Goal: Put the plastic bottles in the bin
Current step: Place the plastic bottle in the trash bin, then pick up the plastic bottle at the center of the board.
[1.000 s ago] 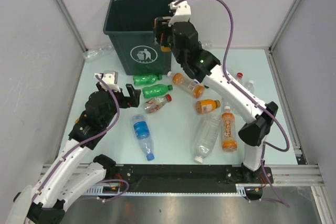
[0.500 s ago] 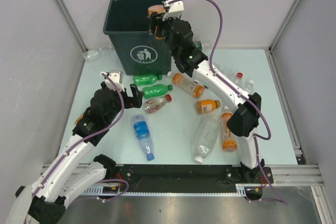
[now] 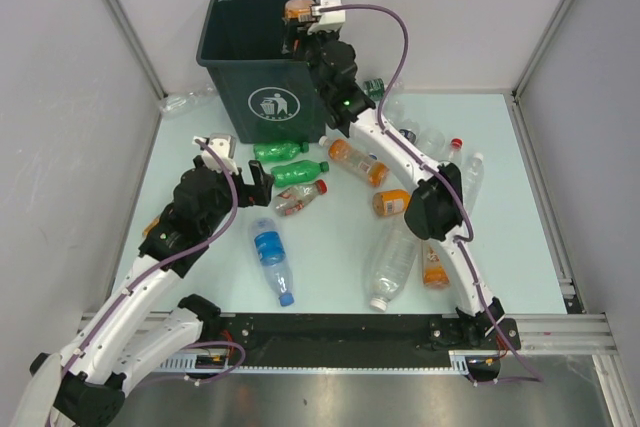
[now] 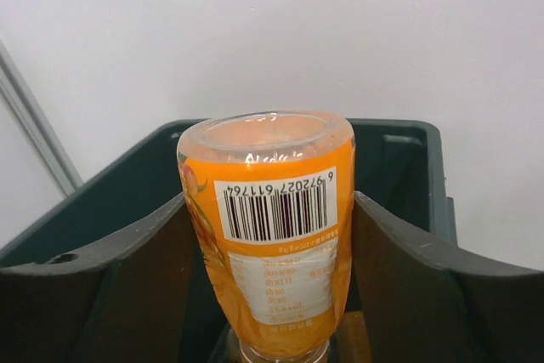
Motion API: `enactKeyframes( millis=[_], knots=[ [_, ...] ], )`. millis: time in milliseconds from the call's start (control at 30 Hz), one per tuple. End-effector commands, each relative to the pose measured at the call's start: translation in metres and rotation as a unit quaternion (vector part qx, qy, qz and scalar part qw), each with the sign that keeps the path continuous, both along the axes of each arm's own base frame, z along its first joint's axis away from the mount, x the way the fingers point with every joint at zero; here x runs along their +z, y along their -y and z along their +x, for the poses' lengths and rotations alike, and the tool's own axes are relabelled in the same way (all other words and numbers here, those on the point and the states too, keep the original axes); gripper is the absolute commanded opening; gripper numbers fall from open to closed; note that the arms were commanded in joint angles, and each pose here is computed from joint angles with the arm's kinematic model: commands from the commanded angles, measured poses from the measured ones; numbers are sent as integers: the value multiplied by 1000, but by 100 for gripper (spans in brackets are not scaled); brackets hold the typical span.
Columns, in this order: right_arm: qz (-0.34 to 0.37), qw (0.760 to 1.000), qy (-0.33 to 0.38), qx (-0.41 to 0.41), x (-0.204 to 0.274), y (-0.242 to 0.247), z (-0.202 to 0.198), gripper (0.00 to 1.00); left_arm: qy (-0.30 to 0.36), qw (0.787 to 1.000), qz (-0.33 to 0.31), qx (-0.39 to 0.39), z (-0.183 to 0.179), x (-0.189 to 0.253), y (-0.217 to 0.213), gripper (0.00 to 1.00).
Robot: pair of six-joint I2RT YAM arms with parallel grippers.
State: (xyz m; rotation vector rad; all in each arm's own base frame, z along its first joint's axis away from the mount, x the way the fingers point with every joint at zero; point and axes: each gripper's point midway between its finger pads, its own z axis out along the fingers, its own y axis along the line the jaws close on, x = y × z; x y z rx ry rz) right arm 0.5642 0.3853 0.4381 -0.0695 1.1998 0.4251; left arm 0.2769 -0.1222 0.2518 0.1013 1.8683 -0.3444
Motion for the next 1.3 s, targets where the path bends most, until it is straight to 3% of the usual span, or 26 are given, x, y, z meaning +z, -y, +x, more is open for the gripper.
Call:
enactKeyframes(
  millis=[0,67,133,333,467,567,600,633,700,733,800,833,933,967,1033,1267],
  knots=[
    [39,998,44,-25,42,26,-1,79,20,1000,-14,-2,2,20,2,100],
    [35,998,40,-27,42,31,1,94,17,1000,-13,-3,2,19,3,100],
    [34,998,39,-26,47,33,-1,99,16,1000,-13,-3,3,19,3,100],
    [22,999,37,-33,60,42,-11,100,15,1000,-13,0,3,18,2,100],
    [10,998,45,-50,94,57,-45,100,18,1000,-13,3,2,20,0,100],
    [-16,998,10,-54,83,58,-62,100,20,1000,-13,6,2,21,-1,100],
    [-7,998,9,-57,100,71,-78,100,20,1000,-13,7,1,22,-2,100],
    [-26,998,-28,-56,86,72,-85,100,20,1000,-13,7,1,22,-2,100],
    [-6,997,-59,-56,98,92,-111,100,21,1000,-13,8,0,23,-2,100],
    [-32,992,-107,-57,67,94,-114,100,22,1000,-13,9,1,23,-2,100],
    [-5,990,-128,-53,71,115,-141,100,24,1000,-15,7,0,25,-2,100],
    [-29,984,-165,-62,37,118,-144,100,25,1000,-14,10,0,26,-3,100],
    [-4,979,-185,-86,32,157,-179,100,25,1000,-14,12,0,26,-4,100],
    [-22,972,-211,-100,0,164,-182,100,25,1000,-15,11,0,27,-4,100],
    [-3,969,-218,-121,-4,194,-204,100,26,999,-16,11,-1,27,-4,100],
    [-28,921,-334,-197,-88,257,-236,100,24,1000,-17,6,-1,27,-2,100]
  ],
)
